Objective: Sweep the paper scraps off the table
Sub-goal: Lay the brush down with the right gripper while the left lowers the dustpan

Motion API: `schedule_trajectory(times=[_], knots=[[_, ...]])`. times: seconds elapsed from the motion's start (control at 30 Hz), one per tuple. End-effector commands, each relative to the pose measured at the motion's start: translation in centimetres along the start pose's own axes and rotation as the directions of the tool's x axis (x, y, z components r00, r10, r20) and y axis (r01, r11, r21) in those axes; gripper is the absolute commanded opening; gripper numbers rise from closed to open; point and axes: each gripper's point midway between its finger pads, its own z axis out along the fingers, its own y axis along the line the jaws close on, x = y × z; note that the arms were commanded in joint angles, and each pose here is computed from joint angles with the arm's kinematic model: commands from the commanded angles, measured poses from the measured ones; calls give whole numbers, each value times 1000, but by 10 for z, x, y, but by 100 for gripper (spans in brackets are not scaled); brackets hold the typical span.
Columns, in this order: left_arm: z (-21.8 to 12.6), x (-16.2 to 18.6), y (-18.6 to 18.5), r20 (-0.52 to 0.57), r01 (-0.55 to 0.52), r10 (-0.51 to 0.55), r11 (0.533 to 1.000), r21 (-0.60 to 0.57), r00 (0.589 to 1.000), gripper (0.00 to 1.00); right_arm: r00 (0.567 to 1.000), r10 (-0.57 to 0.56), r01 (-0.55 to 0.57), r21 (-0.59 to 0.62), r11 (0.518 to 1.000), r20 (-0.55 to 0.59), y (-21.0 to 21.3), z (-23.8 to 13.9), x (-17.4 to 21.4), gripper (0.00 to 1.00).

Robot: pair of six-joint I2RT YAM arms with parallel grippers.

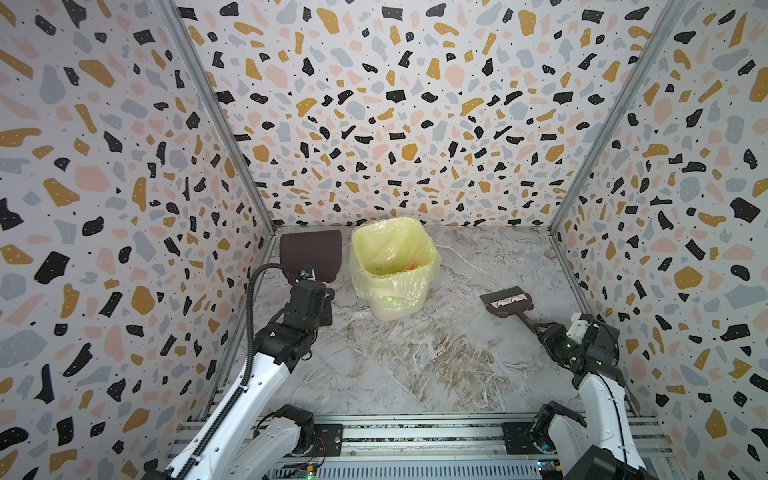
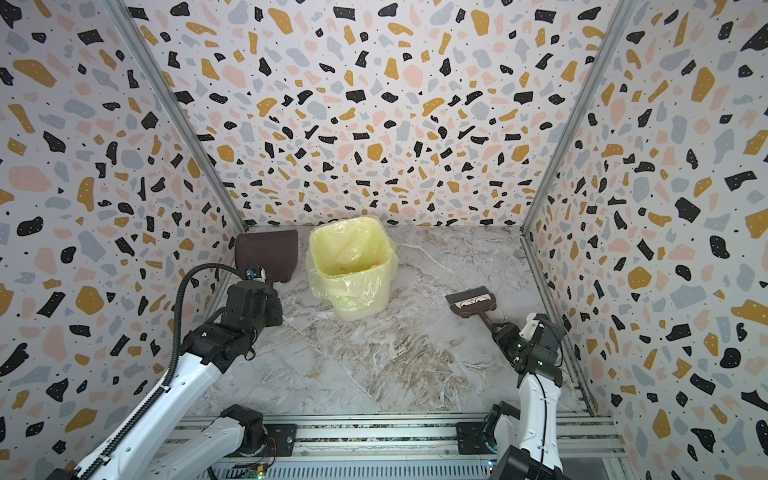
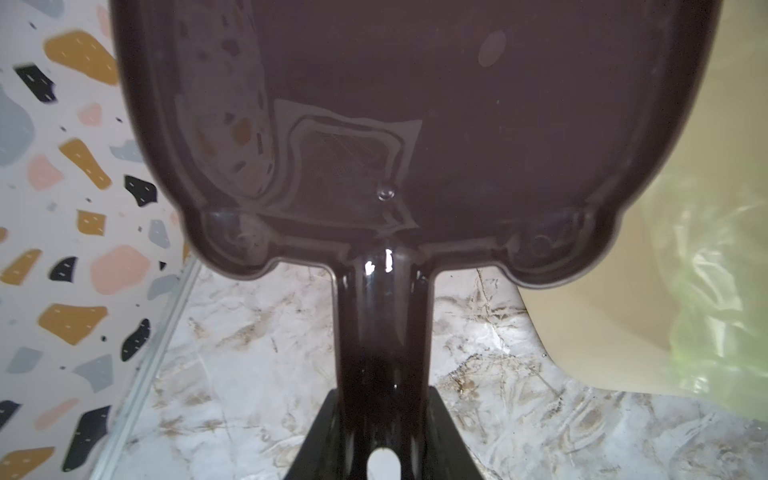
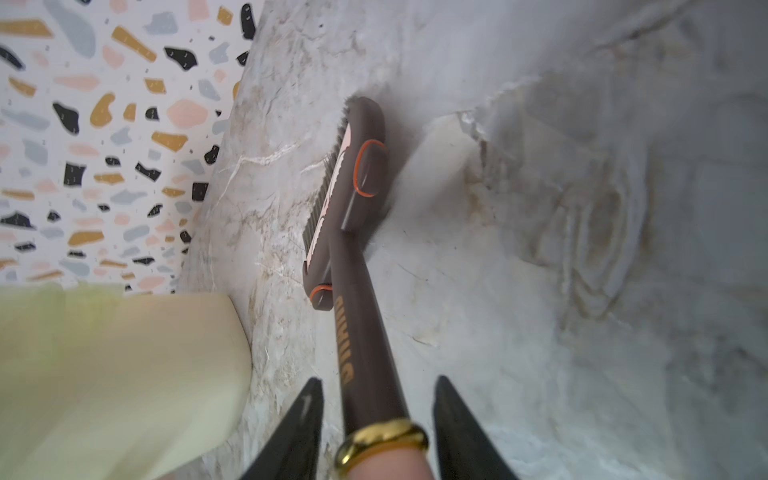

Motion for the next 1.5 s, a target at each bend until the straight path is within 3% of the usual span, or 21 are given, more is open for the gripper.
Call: schedule_trajectory(times=[0.0, 0.07, 0.17, 0.5, 0.77, 0.87, 1.0, 1.03, 1.23, 1.33, 1.47], knots=[[13, -1, -11, 15, 112, -113, 991, 69, 993, 0, 1000, 15, -16, 98, 995, 8, -13, -6, -2, 59], [24, 9, -13, -14, 131, -131, 989, 74, 991, 0, 1000, 13, -16, 125, 992, 24, -14, -11, -7, 71], [40, 24, -18, -64, 147, -142, 986, 80, 988, 0, 1000, 11, -14, 156, 988, 24, -13, -17, -9, 78], [85, 74, -35, -226, 156, -130, 982, 102, 965, 0, 993, -109, 100, 171, 980, 44, 10, -36, -17, 82], [111, 108, -35, -323, 149, -124, 987, 55, 938, 0, 961, -265, 245, 190, 951, 85, 37, -48, -36, 83], [111, 114, -31, -333, 144, -123, 989, 39, 935, 29, 943, -318, 294, 202, 934, 98, 45, -48, -42, 83], [99, 102, -20, -270, 139, -132, 990, 9, 954, 65, 914, -387, 356, 218, 908, 120, 55, -46, -53, 84], [95, 96, -16, -247, 140, -136, 990, 0, 960, 68, 907, -401, 369, 221, 903, 125, 57, -45, -56, 85], [58, 42, 7, -13, 141, -142, 989, -43, 990, 78, 837, -522, 487, 215, 847, 163, 75, -23, -62, 88], [39, 11, 13, 144, 120, -114, 992, -32, 983, 80, 769, -613, 572, 233, 786, 179, 88, -8, -60, 91], [21, -18, 24, 337, 90, -63, 994, -63, 939, 82, 644, -743, 687, 289, 666, 181, 102, 17, -49, 94]])
